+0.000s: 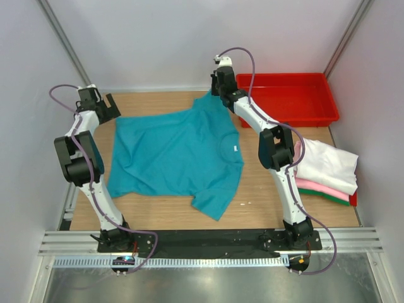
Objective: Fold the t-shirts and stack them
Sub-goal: Flatten the tshirt out
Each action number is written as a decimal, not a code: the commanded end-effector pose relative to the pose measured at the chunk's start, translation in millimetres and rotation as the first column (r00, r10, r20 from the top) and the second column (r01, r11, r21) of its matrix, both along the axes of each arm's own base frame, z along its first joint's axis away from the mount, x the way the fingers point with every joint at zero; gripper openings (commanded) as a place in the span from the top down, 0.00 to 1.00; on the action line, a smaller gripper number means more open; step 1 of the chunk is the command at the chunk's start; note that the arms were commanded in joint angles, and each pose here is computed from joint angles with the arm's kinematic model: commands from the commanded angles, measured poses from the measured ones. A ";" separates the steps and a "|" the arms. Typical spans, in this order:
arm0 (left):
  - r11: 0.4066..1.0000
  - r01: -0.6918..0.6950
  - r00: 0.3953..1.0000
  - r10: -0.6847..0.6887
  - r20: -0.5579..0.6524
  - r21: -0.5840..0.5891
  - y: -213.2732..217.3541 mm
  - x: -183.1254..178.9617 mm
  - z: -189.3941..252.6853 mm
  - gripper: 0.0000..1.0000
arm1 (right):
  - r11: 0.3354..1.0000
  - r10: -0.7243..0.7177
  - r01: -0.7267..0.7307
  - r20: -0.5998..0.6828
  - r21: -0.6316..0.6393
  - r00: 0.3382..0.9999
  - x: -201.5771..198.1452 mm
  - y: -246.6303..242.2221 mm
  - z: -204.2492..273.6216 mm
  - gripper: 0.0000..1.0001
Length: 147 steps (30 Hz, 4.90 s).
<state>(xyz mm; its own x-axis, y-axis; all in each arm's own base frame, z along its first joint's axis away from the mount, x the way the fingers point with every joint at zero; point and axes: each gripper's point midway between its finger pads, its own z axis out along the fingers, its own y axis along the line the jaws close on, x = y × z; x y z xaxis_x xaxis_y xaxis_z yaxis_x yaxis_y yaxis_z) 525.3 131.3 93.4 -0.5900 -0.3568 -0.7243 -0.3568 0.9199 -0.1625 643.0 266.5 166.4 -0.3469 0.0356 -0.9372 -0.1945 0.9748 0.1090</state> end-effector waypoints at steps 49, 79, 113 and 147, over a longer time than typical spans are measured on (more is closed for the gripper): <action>0.725 -0.689 0.603 0.555 -0.573 -0.023 -33.1 -294.7 -72.8 0.70 | 1.000 0.017 -0.017 -0.018 0.005 1.000 -4.1 3.3 3.6 0.99; 0.755 -0.655 0.628 0.533 -0.567 -0.015 -35.3 -305.9 -56.9 0.35 | 1.000 0.010 -0.010 -0.035 -0.001 0.999 -6.0 0.5 -1.6 0.99; 0.576 -0.816 0.511 0.764 -0.393 0.058 -6.6 -343.8 -24.5 1.00 | 1.000 -0.017 0.018 -0.032 0.013 0.999 -7.6 -12.5 13.2 0.99; 0.924 -0.332 0.936 0.348 0.055 -0.191 -11.4 -12.3 43.0 0.23 | 0.999 0.039 -0.035 -0.102 0.039 0.994 -14.1 -1.6 -7.7 0.99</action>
